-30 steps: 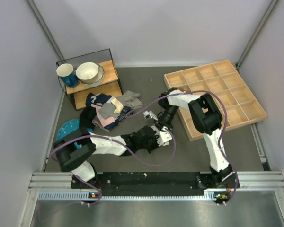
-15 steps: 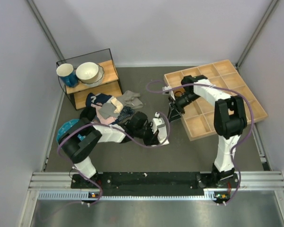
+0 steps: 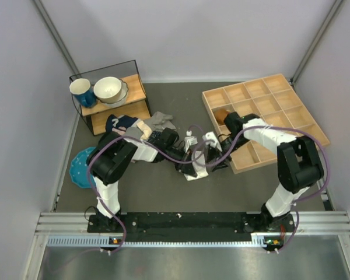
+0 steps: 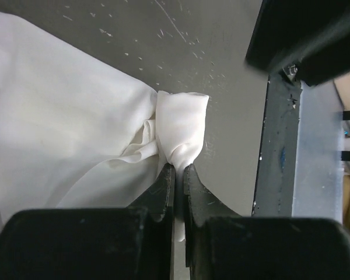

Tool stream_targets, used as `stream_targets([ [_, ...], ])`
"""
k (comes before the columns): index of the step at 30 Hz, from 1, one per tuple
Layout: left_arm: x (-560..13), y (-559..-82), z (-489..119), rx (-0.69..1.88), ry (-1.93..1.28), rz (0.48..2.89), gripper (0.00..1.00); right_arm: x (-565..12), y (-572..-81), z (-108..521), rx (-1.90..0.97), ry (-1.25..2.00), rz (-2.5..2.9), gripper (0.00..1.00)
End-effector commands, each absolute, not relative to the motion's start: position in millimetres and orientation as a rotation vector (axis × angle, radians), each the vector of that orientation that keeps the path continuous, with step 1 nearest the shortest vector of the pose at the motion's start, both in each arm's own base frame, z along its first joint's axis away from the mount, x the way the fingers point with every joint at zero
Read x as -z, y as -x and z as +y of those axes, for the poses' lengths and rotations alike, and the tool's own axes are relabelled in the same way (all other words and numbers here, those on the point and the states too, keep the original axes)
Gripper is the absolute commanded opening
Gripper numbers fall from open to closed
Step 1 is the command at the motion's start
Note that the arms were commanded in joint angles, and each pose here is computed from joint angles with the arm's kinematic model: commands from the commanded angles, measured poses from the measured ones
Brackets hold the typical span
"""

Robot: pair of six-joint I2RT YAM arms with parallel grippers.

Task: Roll the underwear
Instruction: Roll the underwear to the center of the board.

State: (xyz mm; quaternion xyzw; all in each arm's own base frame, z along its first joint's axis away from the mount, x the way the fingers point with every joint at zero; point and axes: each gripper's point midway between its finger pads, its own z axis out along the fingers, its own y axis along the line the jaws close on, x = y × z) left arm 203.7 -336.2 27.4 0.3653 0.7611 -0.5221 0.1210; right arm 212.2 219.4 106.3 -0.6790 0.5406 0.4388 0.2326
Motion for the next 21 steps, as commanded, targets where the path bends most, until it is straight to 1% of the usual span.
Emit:
stream_targets([
  [1, 21.6, -201.4, -310.8, 1.39, -0.942, 2.483, 0.07, -86.0, -224.6, 245.3, -0.797, 2.106, 1.26, 0.49],
  [4, 21.0, -206.0, -310.6, 1.386, -0.915, 2.482, 0.09, -71.7, -229.1, 254.8, -0.625, 2.165, 1.269, 0.5],
  [10, 15.6, -212.8, -312.6, 1.382, -0.886, 2.454, 0.16, -41.1, -233.5, 261.8, -0.443, 2.259, 1.314, 0.5],
  [12, 14.4, -213.2, -312.5, 1.384, -0.872, 2.452, 0.18, -31.3, -235.0, 258.8, -0.392, 2.291, 1.335, 0.47],
  [15, 8.7, -220.0, -312.5, 1.369, -0.837, 2.427, 0.24, -18.9, -225.7, 254.1, -0.384, 2.344, 1.33, 0.39],
  [16, 7.8, -222.2, -311.0, 1.365, -0.804, 2.436, 0.26, -15.6, -222.8, 252.0, -0.387, 2.353, 1.337, 0.34],
  [18, 1.3, -227.4, -312.0, 1.366, -0.783, 2.395, 0.29, -10.7, -218.7, 247.5, -0.396, 2.357, 1.367, 0.28],
  [19, -0.2, -230.2, -310.9, 1.364, -0.749, 2.399, 0.31, -10.0, -217.8, 246.3, -0.397, 2.359, 1.375, 0.21],
  [20, -2.9, -232.4, -311.2, 1.36, -0.743, 2.37, 0.34, -7.4, -216.2, 244.5, -0.402, 2.364, 1.389, 0.18],
  [21, -12.4, -236.1, -311.7, 1.351, -0.737, 2.33, 0.39, -6.6, -212.7, 241.8, -0.419, 2.366, 1.417, 0.14],
])
